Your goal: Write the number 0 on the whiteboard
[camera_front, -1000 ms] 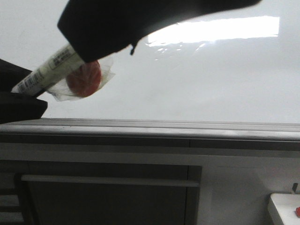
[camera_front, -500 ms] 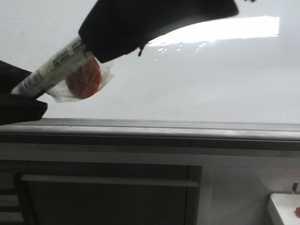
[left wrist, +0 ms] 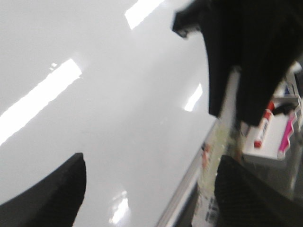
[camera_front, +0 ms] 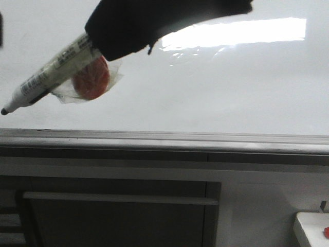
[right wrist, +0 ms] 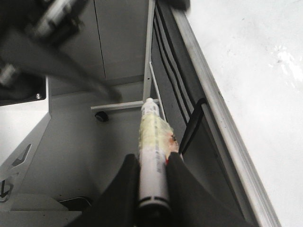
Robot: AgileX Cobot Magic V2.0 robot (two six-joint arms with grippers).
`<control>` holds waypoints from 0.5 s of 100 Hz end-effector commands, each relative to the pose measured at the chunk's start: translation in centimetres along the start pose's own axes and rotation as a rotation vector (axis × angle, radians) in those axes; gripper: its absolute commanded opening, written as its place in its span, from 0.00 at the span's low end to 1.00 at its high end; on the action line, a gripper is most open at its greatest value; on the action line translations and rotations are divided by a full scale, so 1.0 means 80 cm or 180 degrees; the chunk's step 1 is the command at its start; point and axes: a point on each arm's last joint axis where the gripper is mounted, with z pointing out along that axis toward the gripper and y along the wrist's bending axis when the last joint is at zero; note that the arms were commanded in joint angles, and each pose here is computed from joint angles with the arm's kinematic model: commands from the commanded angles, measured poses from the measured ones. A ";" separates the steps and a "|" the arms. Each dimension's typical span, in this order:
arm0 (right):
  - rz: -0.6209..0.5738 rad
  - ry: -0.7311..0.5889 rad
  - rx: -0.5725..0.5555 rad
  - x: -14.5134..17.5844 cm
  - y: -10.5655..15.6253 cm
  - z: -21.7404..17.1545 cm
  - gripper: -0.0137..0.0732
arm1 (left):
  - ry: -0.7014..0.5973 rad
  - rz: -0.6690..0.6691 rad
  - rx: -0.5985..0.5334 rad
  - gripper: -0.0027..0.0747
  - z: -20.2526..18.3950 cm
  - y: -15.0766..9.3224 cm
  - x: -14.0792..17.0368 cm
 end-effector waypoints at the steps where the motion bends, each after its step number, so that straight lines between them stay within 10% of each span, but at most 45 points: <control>1: 0.0007 -0.0272 0.0229 -0.019 -0.009 -0.006 0.07 | -0.0486 -0.0390 -0.0253 0.62 -0.016 0.015 -0.029; 33: 0.0064 -0.0212 0.0419 -0.012 -0.023 0.022 0.07 | -0.0789 -0.0420 -0.0798 0.00 -0.054 0.031 -0.041; 50: 0.0188 -0.0093 0.0376 -0.004 -0.025 0.040 0.08 | -0.0710 -0.0583 -0.1137 0.01 -0.058 0.043 -0.036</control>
